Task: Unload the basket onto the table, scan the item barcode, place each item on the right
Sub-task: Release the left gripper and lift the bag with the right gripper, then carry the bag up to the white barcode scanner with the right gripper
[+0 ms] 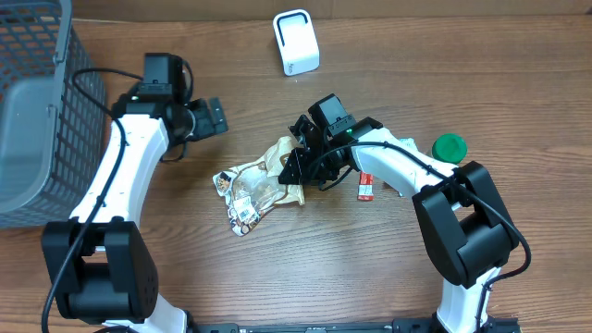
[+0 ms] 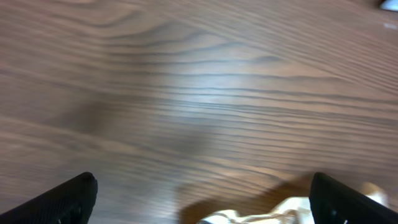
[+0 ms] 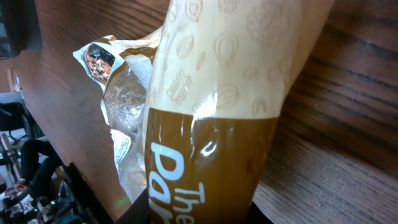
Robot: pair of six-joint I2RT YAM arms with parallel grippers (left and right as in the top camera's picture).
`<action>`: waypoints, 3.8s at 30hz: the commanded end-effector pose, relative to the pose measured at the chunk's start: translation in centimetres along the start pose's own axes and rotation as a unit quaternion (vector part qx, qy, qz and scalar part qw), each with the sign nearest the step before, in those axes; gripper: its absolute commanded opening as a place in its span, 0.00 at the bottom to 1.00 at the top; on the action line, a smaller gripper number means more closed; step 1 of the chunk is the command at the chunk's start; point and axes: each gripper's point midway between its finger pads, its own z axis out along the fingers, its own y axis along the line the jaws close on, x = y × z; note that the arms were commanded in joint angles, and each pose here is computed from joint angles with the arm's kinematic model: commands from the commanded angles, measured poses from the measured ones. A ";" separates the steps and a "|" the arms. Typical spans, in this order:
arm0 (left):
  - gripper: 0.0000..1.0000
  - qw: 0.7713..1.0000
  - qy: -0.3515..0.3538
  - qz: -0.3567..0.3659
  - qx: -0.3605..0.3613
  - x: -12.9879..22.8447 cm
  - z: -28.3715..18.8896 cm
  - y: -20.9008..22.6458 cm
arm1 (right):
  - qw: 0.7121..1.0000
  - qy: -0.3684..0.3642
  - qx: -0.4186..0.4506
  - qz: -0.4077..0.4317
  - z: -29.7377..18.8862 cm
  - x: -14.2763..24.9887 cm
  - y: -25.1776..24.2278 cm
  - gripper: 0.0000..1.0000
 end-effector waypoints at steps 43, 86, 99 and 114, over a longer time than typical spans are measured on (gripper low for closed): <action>1.00 0.992 0.000 -0.026 -0.127 0.1 -1.0 7.4 | 0.647 -0.358 0.305 -0.601 -22.8 -18.0 14.2 0.04; 1.00 0.992 0.000 -0.026 -0.127 0.1 -1.0 7.4 | 0.574 -0.430 0.497 -0.489 -16.2 -29.7 0.2 0.04; 1.00 0.992 0.000 -0.025 -0.127 0.1 -1.0 7.4 | 0.622 -0.454 0.449 -0.453 -15.4 -28.8 2.3 0.04; 1.00 0.992 0.000 -0.025 -0.127 0.1 -1.0 7.4 | 0.694 -0.422 0.394 -0.430 -14.2 -27.1 2.4 0.04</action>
